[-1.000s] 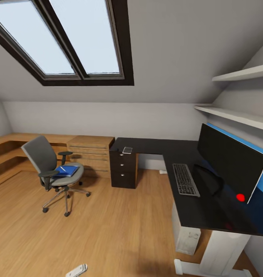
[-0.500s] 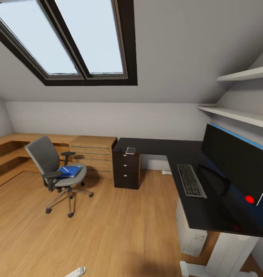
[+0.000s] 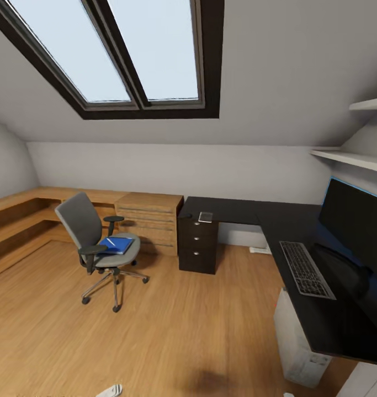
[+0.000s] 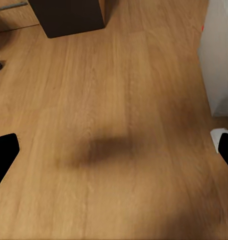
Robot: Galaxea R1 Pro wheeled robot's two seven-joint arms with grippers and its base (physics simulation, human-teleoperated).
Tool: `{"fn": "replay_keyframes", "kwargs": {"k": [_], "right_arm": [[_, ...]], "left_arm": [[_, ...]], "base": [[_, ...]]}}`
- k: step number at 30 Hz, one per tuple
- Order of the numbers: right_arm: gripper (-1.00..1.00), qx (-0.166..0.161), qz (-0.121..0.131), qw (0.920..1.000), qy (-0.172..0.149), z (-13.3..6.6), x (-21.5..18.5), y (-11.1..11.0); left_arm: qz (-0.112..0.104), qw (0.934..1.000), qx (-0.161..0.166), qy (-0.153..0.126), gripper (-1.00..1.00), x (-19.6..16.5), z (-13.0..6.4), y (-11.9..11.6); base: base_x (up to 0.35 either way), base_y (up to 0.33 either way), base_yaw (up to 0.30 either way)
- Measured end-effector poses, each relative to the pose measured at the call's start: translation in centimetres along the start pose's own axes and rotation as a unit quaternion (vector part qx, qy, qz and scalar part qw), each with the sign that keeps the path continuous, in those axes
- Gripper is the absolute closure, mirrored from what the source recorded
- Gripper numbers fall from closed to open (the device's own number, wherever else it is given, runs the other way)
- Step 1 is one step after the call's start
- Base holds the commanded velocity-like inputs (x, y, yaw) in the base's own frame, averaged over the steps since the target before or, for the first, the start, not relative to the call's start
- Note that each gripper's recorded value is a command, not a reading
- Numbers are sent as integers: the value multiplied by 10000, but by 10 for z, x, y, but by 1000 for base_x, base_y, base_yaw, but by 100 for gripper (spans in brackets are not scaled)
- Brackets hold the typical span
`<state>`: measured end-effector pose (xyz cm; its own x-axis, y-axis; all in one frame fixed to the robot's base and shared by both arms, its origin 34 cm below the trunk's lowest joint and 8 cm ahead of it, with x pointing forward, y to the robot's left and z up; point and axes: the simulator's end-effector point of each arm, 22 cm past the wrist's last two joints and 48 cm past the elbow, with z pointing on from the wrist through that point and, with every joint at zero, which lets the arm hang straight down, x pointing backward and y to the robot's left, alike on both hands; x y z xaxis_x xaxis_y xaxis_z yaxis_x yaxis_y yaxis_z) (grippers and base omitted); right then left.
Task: In the bedroom, organize the workspace by keeping the computer under the desk, ensuring the monitor is on the desk, placing the keyboard on the desk next to the monitor, placing the mouse on the desk next to the keyboard, moving the folder from the swivel chair onto the desk next to the mouse, stacking the notebook on top of the folder with the pen on top of the notebook, and positioning the swivel chair next to the desk.
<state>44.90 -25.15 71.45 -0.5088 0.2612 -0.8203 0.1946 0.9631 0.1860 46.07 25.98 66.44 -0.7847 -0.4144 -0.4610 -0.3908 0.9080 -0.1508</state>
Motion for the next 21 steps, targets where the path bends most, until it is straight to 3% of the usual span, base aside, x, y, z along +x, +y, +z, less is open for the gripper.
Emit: {"fn": "replay_keyframes", "kwargs": {"k": [4, 9, 17, 21], "right_arm": [[-100, 7, -1, 10000, 23, 0, 2, -1], [-100, 19, -7, 10000, 54, -1, 5, -2], [-100, 22, -9, 10000, 58, -1, 5, -2], [-100, 19, -6, 10000, 56, -1, 5, -2]], "left_arm": [[9, 10000, -10, 26, -100, 2, 1, 1], [-17, 10000, -27, -69, -100, -1, 2, 2], [-32, 9999, -30, -139, -100, -3, 2, 2], [-33, 9999, -29, -148, -100, -4, 2, 2]], "base": [[55, 9, 134], [312, 0, -4], [330, 0, -245], [331, 0, -96]]}}
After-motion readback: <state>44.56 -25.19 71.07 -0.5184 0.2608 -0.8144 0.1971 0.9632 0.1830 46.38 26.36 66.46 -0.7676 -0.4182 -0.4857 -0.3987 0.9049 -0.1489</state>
